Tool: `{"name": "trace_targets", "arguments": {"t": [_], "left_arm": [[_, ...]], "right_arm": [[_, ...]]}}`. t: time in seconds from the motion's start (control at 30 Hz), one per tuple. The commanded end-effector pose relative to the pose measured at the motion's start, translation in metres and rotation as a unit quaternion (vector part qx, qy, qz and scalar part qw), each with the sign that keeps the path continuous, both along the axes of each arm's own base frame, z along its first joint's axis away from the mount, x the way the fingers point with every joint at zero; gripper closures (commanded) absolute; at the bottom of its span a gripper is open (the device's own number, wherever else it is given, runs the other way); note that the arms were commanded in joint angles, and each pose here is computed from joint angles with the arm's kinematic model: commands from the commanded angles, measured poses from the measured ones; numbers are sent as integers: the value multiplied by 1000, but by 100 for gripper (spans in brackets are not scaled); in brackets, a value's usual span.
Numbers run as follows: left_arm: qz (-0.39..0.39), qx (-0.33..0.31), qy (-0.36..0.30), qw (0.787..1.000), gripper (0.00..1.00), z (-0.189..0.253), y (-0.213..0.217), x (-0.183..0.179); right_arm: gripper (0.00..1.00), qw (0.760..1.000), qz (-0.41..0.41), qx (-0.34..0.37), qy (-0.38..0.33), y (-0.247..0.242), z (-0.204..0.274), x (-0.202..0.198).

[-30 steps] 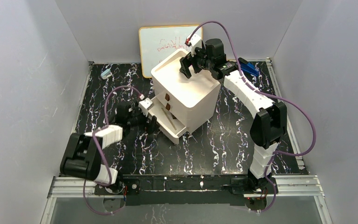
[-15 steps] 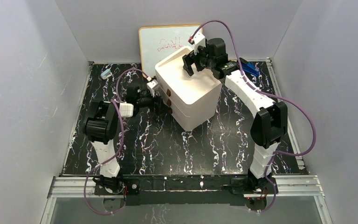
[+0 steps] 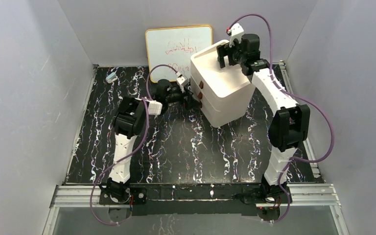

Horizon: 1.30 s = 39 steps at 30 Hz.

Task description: Organize the makeup

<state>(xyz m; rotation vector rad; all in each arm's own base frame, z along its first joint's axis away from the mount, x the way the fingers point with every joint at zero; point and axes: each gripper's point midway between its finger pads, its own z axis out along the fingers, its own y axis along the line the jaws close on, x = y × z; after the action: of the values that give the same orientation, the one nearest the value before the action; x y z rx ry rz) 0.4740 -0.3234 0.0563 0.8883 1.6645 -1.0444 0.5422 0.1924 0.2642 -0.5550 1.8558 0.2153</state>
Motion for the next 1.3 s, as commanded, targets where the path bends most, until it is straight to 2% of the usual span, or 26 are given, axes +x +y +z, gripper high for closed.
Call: {"name": "trace_targets", "arguments": {"t": [0.0,0.27,0.43,0.57,0.63,0.77,0.87,1.0,1.13,1.27], "left_arm": [[-72,-69,-113,989,7,61,-87,-26],[-34,-67,-175,982,3,116,-51,-22],[0,-71,-234,970,2,176,-8,-17],[53,-65,-302,950,2,245,30,-11],[75,-69,-313,944,2,276,44,-8],[192,-89,-269,940,2,343,83,20],[282,-78,-232,928,2,374,114,37],[358,-30,-213,908,1,395,143,45],[478,9,-195,856,2,399,192,55],[495,70,-177,848,2,388,209,54]], "right_arm": [[0,955,84,-20,283,21,-141,-83],[0,976,-19,-27,217,-34,-101,-29],[0,986,-108,-37,124,-71,-49,2],[0,988,-148,-10,41,-91,5,17],[0,986,-168,4,-5,-100,37,19],[0,975,-204,17,-84,-117,90,17],[0,969,-224,4,-101,-124,112,15],[0,960,-254,-14,-115,-133,127,7],[0,960,-236,22,-150,-125,163,-13],[0,957,-192,72,-205,-113,210,-43]]}}
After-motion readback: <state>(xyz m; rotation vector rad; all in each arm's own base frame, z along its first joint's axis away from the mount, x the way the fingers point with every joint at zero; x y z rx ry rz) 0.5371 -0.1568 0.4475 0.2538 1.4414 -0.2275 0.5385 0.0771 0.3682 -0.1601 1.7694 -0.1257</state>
